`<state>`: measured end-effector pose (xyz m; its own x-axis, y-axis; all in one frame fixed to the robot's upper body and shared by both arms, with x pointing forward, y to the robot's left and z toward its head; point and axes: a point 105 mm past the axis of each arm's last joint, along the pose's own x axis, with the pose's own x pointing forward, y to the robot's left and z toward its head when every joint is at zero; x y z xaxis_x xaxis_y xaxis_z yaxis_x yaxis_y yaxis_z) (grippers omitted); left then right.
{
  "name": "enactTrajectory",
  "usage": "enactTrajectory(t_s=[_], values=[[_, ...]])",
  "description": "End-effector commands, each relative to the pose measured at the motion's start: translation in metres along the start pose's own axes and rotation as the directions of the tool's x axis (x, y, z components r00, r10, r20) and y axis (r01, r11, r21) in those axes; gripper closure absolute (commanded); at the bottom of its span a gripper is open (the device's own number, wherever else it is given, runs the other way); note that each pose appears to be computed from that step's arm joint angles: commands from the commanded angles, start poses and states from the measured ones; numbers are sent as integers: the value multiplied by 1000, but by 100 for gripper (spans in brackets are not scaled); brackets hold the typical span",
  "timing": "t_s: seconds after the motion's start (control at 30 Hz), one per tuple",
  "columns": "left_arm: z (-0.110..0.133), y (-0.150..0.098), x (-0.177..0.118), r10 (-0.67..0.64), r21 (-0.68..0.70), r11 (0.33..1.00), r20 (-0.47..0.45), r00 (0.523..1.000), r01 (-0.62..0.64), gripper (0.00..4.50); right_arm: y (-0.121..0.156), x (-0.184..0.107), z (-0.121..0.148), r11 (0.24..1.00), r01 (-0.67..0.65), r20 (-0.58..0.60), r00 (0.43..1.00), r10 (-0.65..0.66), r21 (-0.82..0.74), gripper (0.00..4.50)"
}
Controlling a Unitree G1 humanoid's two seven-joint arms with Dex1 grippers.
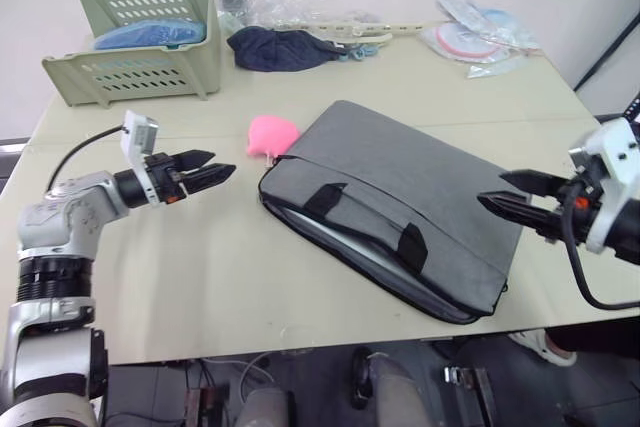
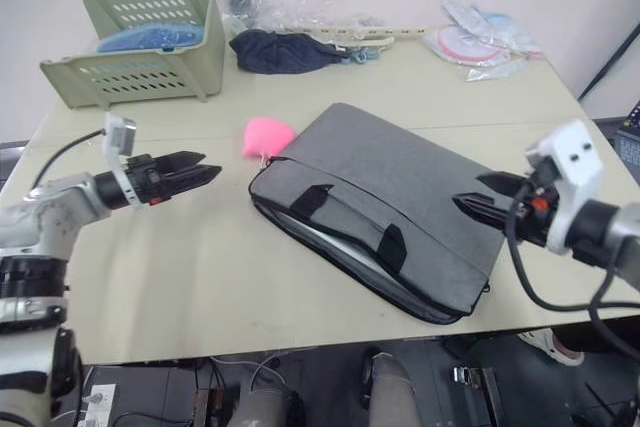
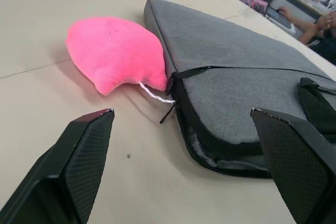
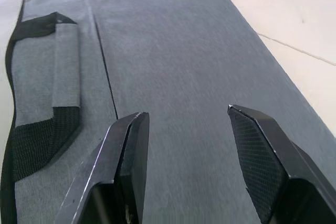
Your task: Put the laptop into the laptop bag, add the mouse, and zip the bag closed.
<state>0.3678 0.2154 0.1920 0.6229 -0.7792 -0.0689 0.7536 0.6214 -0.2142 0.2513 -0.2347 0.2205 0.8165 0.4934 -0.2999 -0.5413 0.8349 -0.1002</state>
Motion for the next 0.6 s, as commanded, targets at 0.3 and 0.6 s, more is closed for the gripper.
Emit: enactTrajectory(t_s=[0.3, 0.6], values=[[-20, 10, 21, -35, -110, 993, 11, 999, 36, 0, -9, -39, -32, 963, 166, 15, 985, -173, 212, 182], [-50, 15, 28, -36, -168, 985, -47, 998, 28, 0, 2, -38, -57, 924, 201, 3, 977, -214, 325, 182]])
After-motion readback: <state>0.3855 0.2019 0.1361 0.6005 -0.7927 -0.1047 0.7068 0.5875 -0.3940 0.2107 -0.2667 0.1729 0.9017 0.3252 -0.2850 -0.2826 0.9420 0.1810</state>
